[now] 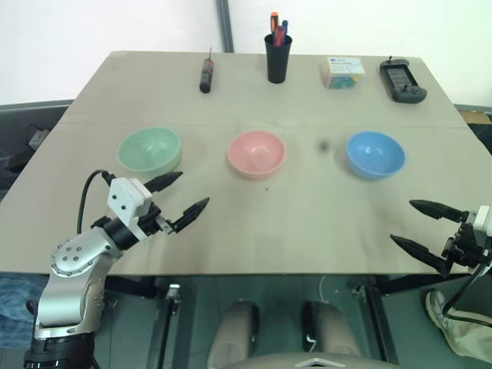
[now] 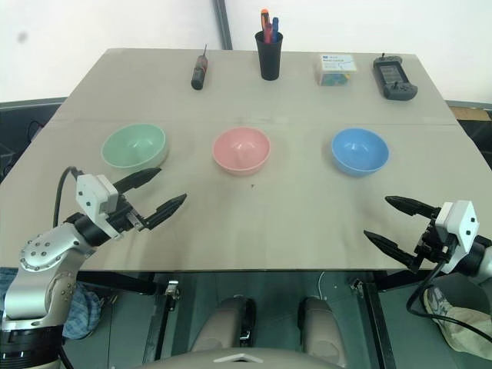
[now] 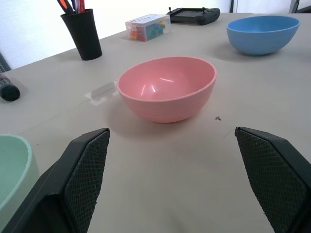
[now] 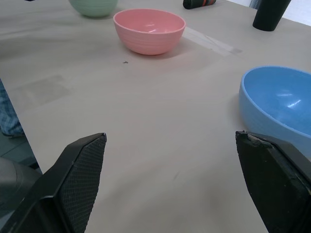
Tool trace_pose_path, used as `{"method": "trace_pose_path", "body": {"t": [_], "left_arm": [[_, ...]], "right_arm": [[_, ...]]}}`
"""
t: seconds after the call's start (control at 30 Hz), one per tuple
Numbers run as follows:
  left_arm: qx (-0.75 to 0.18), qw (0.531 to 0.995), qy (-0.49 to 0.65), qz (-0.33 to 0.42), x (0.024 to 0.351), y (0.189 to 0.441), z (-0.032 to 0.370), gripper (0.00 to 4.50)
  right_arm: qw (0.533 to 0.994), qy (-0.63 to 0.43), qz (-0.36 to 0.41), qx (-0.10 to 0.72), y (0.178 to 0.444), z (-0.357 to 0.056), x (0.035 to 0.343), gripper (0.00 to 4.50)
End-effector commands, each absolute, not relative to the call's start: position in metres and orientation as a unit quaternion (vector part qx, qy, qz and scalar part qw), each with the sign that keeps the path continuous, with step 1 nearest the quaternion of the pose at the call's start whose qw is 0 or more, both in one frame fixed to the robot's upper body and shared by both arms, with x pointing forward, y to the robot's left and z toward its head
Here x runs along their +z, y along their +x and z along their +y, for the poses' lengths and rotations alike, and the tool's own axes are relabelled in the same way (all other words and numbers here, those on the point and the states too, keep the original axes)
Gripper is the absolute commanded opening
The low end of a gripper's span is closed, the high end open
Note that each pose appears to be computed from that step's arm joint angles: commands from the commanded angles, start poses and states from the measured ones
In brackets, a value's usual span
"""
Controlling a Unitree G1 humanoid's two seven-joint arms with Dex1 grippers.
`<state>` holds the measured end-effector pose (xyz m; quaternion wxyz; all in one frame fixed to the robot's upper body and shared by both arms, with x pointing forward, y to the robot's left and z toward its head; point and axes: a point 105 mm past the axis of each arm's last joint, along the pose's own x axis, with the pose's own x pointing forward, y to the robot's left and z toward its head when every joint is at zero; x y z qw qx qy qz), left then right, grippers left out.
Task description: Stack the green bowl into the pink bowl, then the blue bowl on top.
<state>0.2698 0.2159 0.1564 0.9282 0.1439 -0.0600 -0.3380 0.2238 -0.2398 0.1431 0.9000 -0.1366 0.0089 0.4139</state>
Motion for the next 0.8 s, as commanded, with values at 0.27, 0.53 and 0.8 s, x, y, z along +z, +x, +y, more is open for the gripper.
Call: {"method": "trace_pose_path", "body": {"t": [0.27, 0.53, 0.8], "left_arm": [[-0.345, 0.923, 0.148, -0.08, 0.1608, 0.2717, 0.2082, 4.36], [-0.344, 0.924, 0.149, -0.079, 0.1595, 0.2718, 0.2094, 4.36], [-0.344, 0.923, 0.149, -0.083, 0.1603, 0.2697, 0.2091, 4.36]], "right_arm": [[0.896, -0.147, -0.028, 0.418, 0.2279, -0.2327, 0.1615, 4.5], [0.894, -0.144, -0.026, 0.423, 0.2281, -0.23, 0.159, 4.5], [0.893, -0.142, -0.025, 0.426, 0.2291, -0.2291, 0.1567, 4.5]]}}
